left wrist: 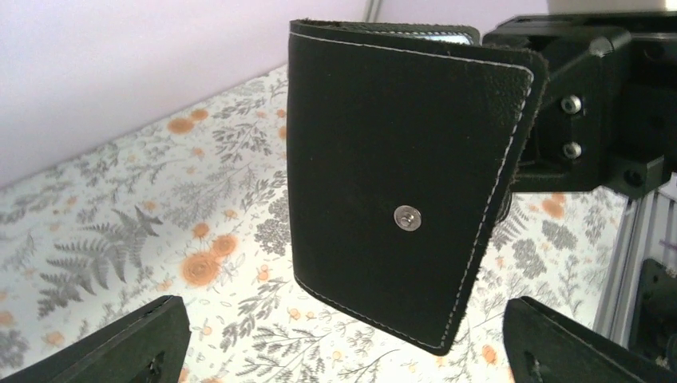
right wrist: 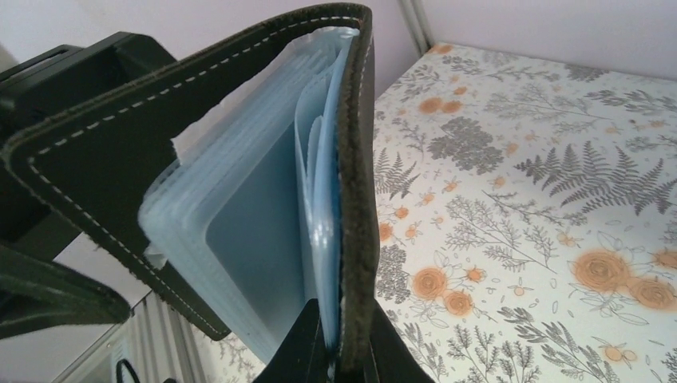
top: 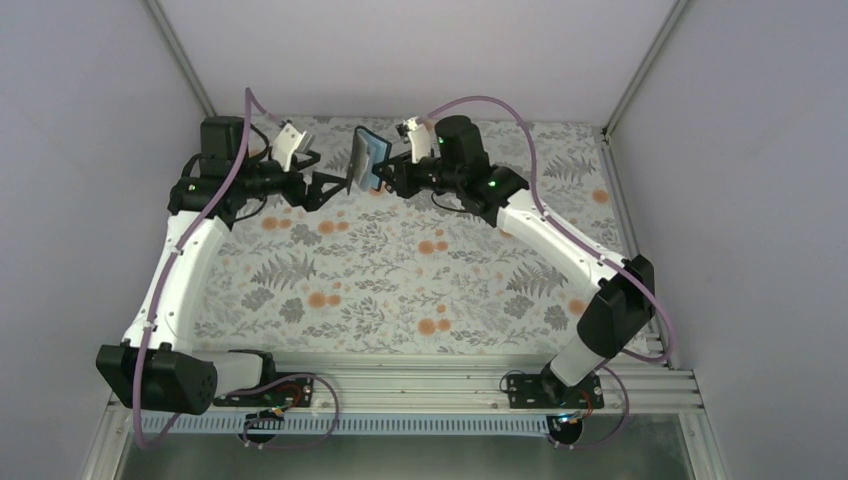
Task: Take the credit cards out of the card holder
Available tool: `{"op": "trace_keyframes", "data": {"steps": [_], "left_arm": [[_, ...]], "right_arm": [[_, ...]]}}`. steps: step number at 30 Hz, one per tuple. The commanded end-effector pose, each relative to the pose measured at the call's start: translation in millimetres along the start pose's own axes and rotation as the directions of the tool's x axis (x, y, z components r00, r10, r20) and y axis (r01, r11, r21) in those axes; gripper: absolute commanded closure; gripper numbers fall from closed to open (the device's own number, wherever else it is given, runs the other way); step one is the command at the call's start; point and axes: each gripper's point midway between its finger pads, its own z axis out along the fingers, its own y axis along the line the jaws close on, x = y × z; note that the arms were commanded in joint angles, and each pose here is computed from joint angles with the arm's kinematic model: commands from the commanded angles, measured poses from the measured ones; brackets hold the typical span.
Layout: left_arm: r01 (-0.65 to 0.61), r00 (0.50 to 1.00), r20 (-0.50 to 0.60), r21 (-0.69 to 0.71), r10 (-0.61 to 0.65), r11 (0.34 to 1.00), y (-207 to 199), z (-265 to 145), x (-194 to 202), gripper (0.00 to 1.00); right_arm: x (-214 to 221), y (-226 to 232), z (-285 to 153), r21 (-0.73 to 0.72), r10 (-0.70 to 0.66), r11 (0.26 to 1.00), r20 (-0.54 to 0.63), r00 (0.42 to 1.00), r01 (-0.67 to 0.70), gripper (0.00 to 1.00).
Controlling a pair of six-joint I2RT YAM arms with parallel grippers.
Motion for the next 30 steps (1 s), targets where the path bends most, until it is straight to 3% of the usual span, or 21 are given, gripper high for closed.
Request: {"op": "trace_keyframes", "data": {"steps": [1,12,16,21,27,30], "left_arm": [[0.015,1.0,0.0,-0.034,-0.015,0.999,9,6,1,0.0],[0.023,1.0,-0.017,-0.069,-0.024,0.997,15,14,6,0.0],[0.022,0.999,-0.03,-0.151,-0.027,0.988,30,12,8,0.0],[0.025,0.998,-0.042,-0.258,-0.037,0.966,50,11,13,0.08],[0.026,0.998,-0.044,-0.267,-0.039,0.963,52,11,14,0.08],[0.014,0.999,-0.044,-0.282,-0.028,0.959,52,7,12,0.13]], "right_arm": [[-17,8,7,0.043,0.002,0.999,0.056,0.998,-0.004,0.96],[-12,29,26,0.01,-0.04,0.999,0.02,0.999,0.039,0.96],[-11,41,23,-0.048,-0.071,0.996,0.013,0.997,0.071,0.96],[-13,46,19,-0.068,-0.085,0.994,0.023,0.996,0.087,0.96],[-7,71,16,-0.216,-0.122,0.969,0.001,0.992,0.12,0.96],[-6,73,12,-0.236,-0.144,0.962,0.0,0.99,0.14,0.96]]}}
